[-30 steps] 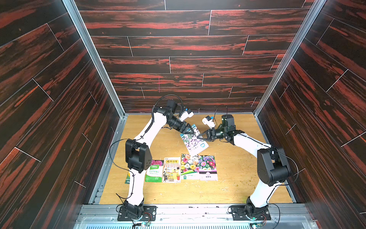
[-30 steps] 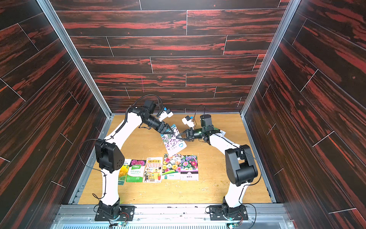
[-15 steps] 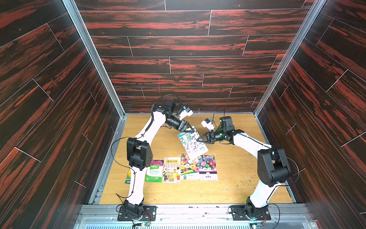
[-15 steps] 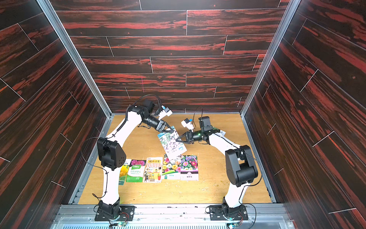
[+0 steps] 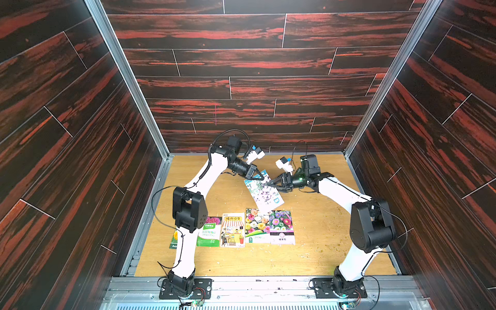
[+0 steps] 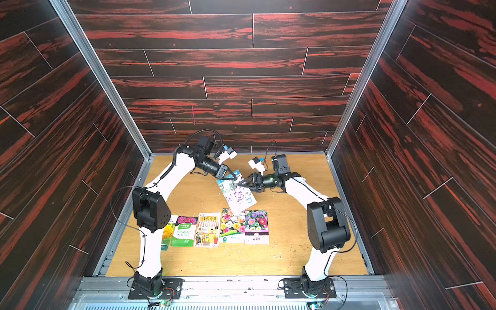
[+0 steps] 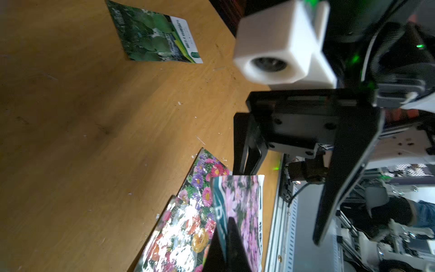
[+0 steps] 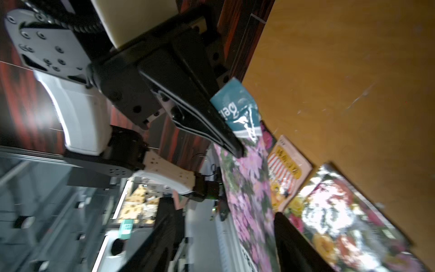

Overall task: Arrange the seed packets in a row
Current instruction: Place the seed packet at the center of the board.

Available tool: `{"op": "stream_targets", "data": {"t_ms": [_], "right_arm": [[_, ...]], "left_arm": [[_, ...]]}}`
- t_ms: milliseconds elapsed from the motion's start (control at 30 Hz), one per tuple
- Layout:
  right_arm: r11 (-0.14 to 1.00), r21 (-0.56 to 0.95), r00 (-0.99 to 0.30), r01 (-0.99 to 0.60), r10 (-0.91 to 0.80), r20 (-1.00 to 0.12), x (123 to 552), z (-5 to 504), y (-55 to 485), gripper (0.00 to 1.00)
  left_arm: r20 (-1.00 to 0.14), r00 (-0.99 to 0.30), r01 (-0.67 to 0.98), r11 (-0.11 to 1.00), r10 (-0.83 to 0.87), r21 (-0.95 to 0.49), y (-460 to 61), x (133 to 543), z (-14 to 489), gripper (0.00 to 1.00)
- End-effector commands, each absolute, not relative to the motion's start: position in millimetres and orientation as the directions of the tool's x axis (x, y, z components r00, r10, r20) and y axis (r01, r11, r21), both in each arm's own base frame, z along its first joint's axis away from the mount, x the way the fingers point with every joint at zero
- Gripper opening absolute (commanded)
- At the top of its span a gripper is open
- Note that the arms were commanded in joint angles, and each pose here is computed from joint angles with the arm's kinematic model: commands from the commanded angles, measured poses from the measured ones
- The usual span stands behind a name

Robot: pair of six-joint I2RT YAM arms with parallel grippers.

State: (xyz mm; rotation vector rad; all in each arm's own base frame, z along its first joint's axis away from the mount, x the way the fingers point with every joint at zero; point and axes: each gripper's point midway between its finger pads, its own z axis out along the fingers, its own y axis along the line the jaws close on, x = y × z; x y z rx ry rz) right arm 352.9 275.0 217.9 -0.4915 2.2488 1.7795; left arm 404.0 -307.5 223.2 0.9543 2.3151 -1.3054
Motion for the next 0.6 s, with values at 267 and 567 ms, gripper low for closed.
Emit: {"op": "stream_targets", "data": {"t_ms": [267, 567], "right_arm": [[0.239, 0.951, -0.853, -0.198, 0.436, -0.287, 412, 241, 196, 0.89], [0.080, 0.978, -0.837, -0.195, 0.507, -0.208, 398, 237, 259, 0.81]], "left_arm": [[-0.819, -0.431, 0.411, 0.725, -0.380, -0.553, -255, 500, 322, 0.00], [-0.714, -0.123, 0.288, 0.664, -0.689, -0.690, -230, 486, 358, 0.00]]}}
